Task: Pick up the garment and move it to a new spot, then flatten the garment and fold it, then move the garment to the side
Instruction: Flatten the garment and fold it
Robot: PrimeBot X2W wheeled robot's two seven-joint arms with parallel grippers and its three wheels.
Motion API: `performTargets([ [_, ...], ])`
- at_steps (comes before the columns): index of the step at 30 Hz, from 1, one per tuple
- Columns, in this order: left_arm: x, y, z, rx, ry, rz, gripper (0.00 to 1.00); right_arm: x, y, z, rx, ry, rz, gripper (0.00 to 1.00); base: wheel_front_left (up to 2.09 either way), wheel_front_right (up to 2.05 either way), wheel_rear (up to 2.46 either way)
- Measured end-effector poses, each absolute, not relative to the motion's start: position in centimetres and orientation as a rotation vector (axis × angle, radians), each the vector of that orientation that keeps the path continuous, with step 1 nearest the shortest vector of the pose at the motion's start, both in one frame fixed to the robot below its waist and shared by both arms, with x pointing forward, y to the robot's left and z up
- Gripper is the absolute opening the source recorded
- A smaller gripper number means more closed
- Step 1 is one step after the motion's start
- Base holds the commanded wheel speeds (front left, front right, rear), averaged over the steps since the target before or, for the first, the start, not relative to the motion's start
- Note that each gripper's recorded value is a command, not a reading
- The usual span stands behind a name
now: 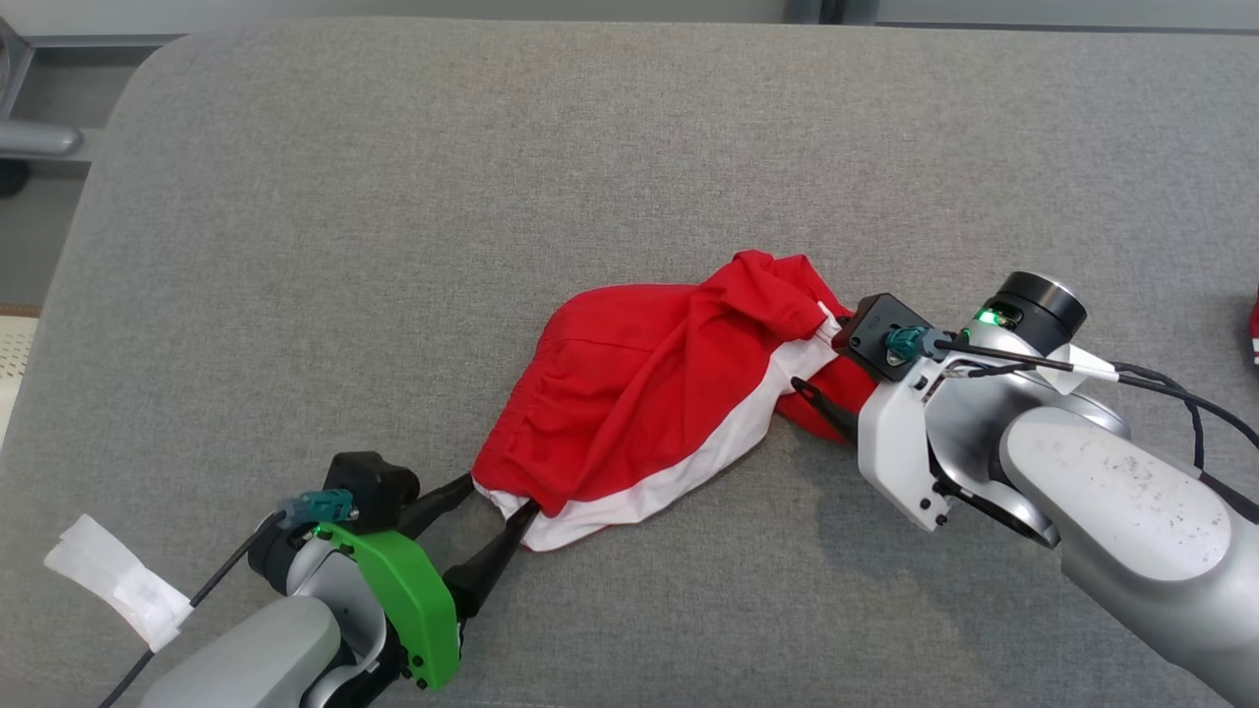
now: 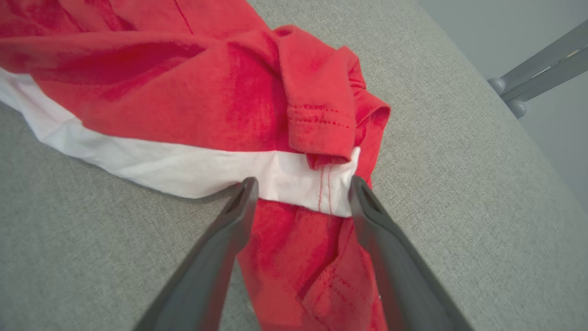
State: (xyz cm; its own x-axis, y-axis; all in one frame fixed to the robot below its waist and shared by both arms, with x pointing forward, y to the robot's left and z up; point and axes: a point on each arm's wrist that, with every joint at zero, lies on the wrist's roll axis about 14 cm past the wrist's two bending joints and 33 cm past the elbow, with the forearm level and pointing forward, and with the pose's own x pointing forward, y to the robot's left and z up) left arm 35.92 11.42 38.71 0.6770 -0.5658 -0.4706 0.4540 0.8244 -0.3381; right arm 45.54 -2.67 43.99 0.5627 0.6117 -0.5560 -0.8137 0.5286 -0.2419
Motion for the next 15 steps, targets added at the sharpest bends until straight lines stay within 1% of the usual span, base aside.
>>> performTargets([
  [12, 36.2, 10.9, 38.2, -0.212, 0.6, -0.59, 1.0, 45.8, -2.6, 43.0, -0.502, 0.461, 0.883, 1.0, 0.0, 0.0, 0.0],
  [13, 36.2, 10.8, 38.2, -0.214, 0.602, -0.593, 0.9, 45.8, -2.6, 42.8, -0.499, 0.466, 0.883, 0.98, 0.0, 0.0, 0.0],
  [14, 36.2, 10.6, 38.2, -0.218, 0.601, -0.597, 0.72, 45.8, -2.6, 42.7, -0.495, 0.471, 0.882, 0.6, 0.0, 0.0, 0.0],
  [15, 36.1, 10.4, 38.2, -0.225, 0.602, -0.601, 0.49, 45.9, -2.6, 42.7, -0.484, 0.477, 0.877, 0.19, 0.0, 0.0, 0.0],
])
